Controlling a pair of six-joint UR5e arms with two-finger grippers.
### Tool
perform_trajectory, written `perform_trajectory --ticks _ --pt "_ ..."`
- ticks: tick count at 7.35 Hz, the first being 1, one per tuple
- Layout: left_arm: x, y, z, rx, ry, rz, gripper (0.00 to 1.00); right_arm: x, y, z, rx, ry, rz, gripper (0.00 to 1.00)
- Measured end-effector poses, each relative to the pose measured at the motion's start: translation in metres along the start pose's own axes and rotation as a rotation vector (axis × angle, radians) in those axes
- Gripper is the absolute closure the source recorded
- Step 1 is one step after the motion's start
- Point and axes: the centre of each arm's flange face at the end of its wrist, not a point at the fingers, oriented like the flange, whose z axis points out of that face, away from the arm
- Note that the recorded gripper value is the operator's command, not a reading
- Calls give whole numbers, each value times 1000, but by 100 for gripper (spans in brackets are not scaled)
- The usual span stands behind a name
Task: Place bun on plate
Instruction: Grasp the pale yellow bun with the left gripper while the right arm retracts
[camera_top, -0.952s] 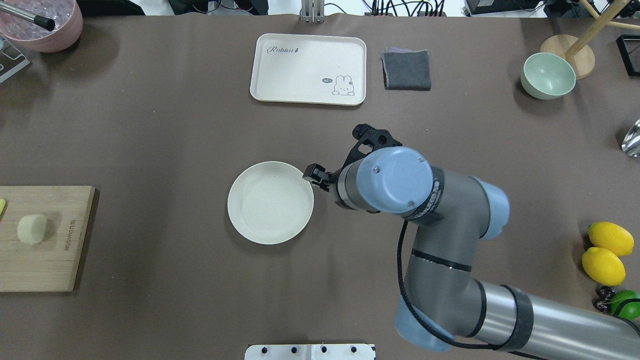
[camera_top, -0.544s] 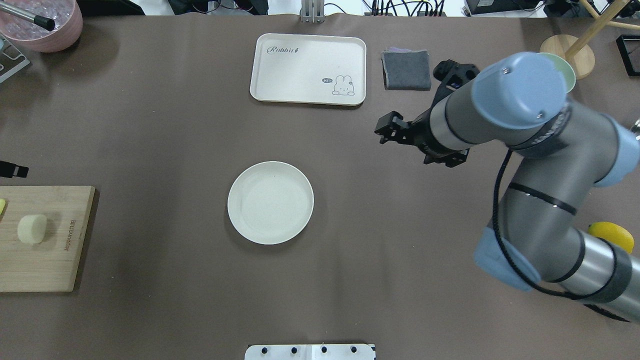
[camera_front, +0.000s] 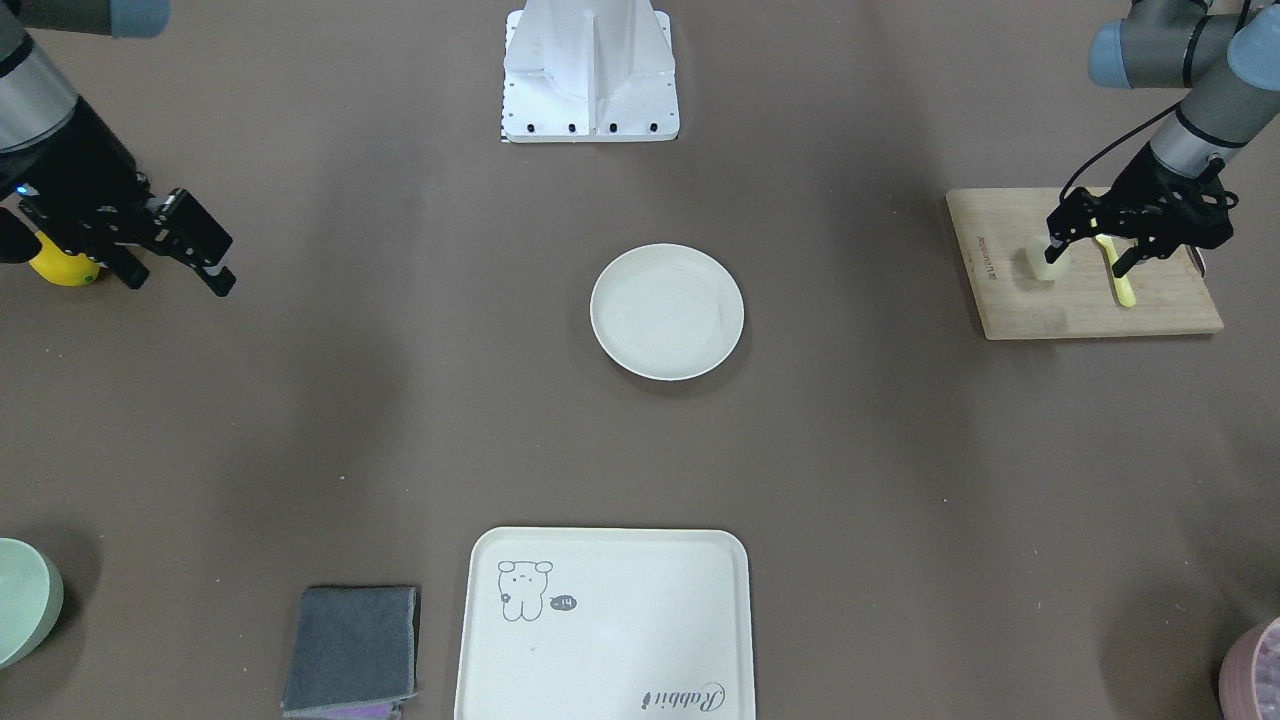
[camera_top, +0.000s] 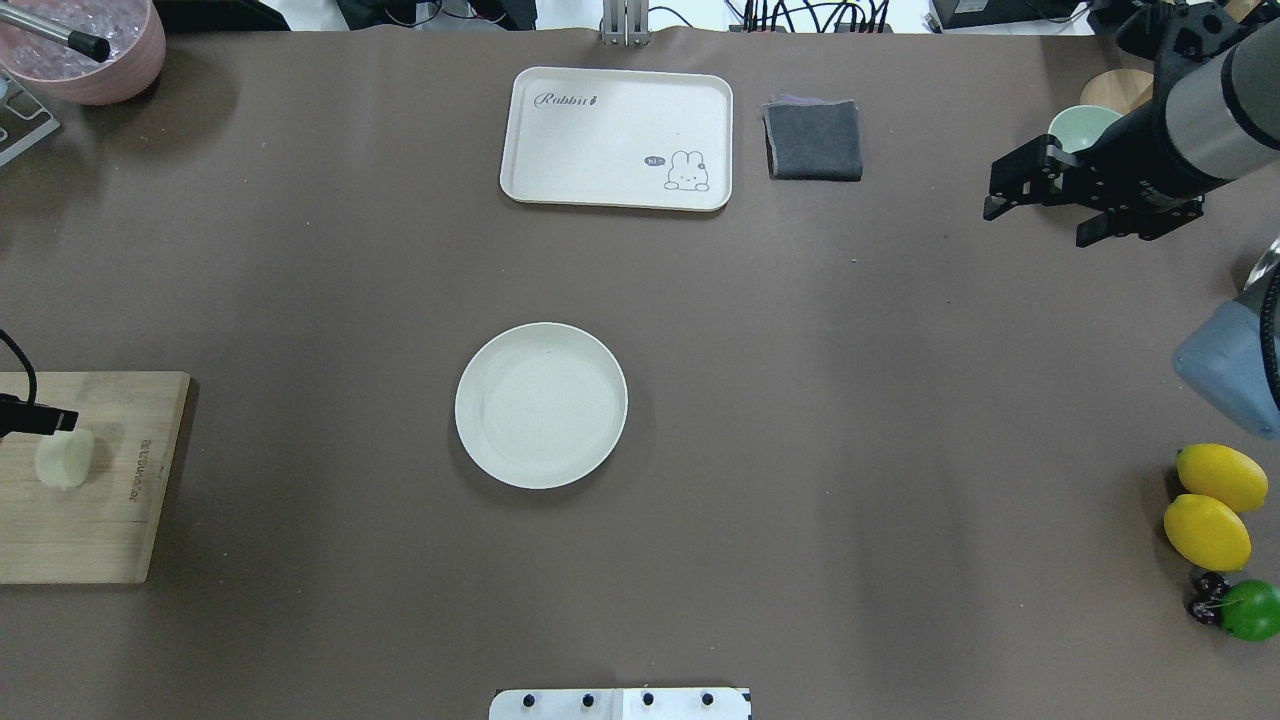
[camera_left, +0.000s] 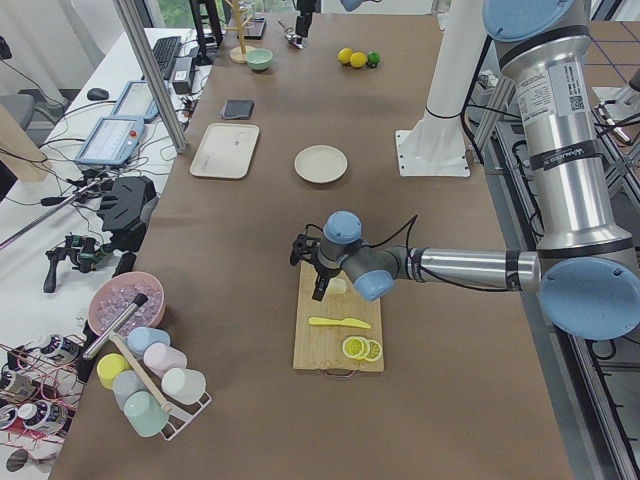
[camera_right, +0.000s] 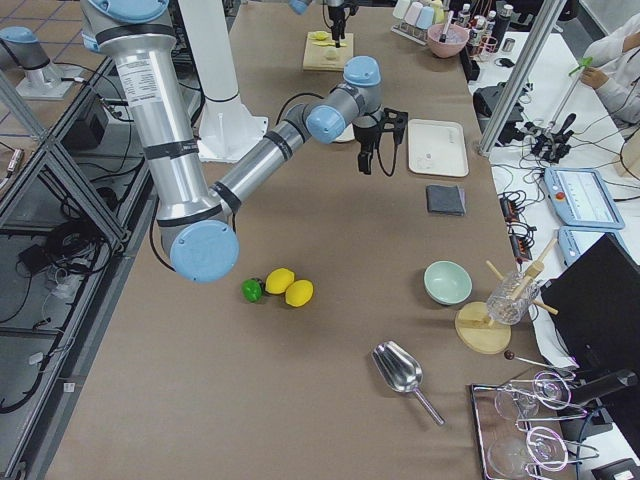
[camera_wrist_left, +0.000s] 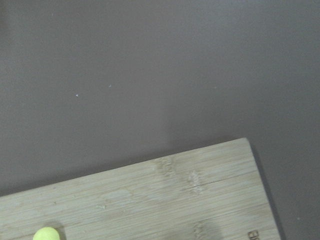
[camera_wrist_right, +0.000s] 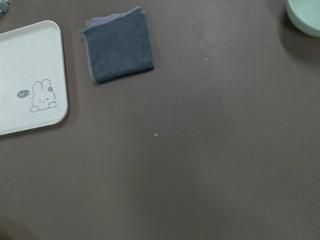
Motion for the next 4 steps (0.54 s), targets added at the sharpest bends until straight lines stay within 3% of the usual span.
perform_trajectory --ticks 4 --pt "10 20 22 16 59 -56 11 47 -9 -6 -8 23 -78 0"
